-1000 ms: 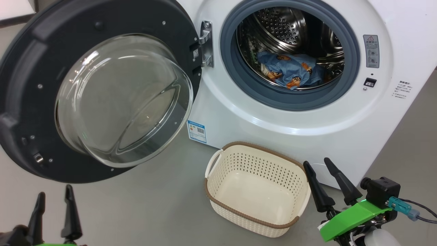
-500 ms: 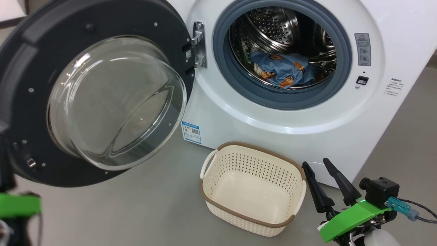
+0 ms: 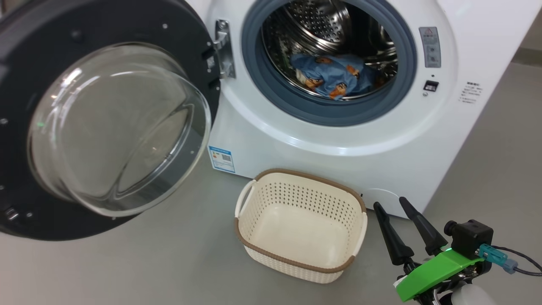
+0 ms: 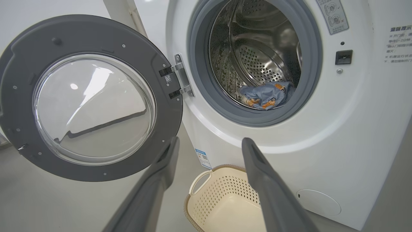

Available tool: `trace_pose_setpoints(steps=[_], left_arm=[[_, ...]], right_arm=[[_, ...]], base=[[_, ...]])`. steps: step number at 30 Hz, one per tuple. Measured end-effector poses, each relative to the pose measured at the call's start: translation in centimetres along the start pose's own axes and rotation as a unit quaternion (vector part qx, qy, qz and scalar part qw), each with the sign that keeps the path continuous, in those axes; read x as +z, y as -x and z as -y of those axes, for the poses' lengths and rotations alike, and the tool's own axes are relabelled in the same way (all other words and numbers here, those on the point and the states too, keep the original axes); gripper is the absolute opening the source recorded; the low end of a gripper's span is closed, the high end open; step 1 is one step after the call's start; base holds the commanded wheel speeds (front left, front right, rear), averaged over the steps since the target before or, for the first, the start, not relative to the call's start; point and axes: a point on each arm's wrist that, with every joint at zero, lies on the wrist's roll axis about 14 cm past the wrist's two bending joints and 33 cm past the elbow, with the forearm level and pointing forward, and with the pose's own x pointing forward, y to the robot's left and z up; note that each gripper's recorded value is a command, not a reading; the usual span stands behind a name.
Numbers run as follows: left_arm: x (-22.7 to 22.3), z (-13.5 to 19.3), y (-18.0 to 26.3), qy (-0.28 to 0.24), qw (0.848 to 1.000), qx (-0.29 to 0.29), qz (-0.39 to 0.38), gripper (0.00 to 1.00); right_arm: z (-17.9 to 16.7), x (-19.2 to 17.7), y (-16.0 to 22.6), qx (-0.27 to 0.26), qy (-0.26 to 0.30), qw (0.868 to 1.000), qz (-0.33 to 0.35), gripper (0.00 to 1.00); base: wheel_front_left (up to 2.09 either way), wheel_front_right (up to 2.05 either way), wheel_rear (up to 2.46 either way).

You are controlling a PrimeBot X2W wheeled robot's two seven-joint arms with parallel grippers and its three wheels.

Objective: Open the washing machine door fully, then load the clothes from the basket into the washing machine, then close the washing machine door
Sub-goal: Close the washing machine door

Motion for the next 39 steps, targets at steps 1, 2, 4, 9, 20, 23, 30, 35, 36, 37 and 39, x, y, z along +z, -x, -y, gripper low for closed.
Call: trace_pose_setpoints(steps=[1, 2, 4, 9, 20, 23, 30, 35, 36, 37, 39], left_arm=[[0.0, -0.3, -0.5, 0.0, 1.0, 0.005, -0.005, 0.0], [0.1, -0.6, -1.0, 0.0, 1.0, 0.011, -0.009, 0.0], [0.4, -1.7, -1.9, 0.01, 0.999, 0.03, -0.011, 0.0], [0.2, -4.1, -4.0, 0.052, 0.996, 0.07, -0.032, 0.0], [-2.2, -7.7, -6.4, 0.095, 0.981, 0.144, -0.086, 0.0], [-2.6, -8.4, -6.8, 0.113, 0.976, 0.16, -0.093, 0.0], [-3.5, -10.6, -6.4, 0.126, 0.964, 0.204, -0.112, 0.0], [-4.8, -10.8, -6.4, 0.151, 0.957, 0.213, -0.13, 0.0], [-5.2, -10.9, -6.3, 0.152, 0.954, 0.216, -0.139, 0.0], [-5.6, -11.1, -6.1, 0.152, 0.952, 0.22, -0.147, 0.0], [-6.0, -11.5, -5.9, 0.153, 0.949, 0.228, -0.154, 0.0]], right_arm=[[0.3, -0.1, 0.1, -0.003, 0.0, 1.0, -0.001, 1.0], [0.6, -0.1, 0.2, -0.007, 0.0, 1.0, -0.002, 1.0], [1.2, -0.1, 0.4, -0.014, 0.0, 1.0, -0.002, 1.0], [2.6, -0.2, 0.5, -0.031, 0.001, 1.0, -0.001, 1.0], [5.3, -0.4, 1.3, -0.063, 0.006, 0.998, -0.004, 1.0], [5.9, -0.4, 1.6, -0.071, 0.006, 0.997, -0.005, 1.0], [6.9, -0.4, 2.2, -0.085, 0.007, 0.996, -0.005, 1.0], [7.2, -0.4, 2.4, -0.091, 0.007, 0.996, -0.005, 1.0], [7.3, -0.5, 2.5, -0.092, 0.007, 0.996, -0.006, 1.0], [7.4, -0.5, 2.5, -0.093, 0.007, 0.996, -0.006, 1.0], [7.5, -0.5, 2.5, -0.095, 0.006, 0.995, -0.006, 1.0]], base=[[0.0, 0.0, 0.0], [0.0, 0.0, 0.0], [0.0, 0.0, 0.0], [0.0, 0.0, 0.0], [0.0, 0.0, 0.0], [0.0, 0.0, 0.0], [0.0, 0.0, 0.0], [0.0, 0.0, 0.0], [0.0, 0.0, 0.0], [0.0, 0.0, 0.0], [0.0, 0.0, 0.0]])
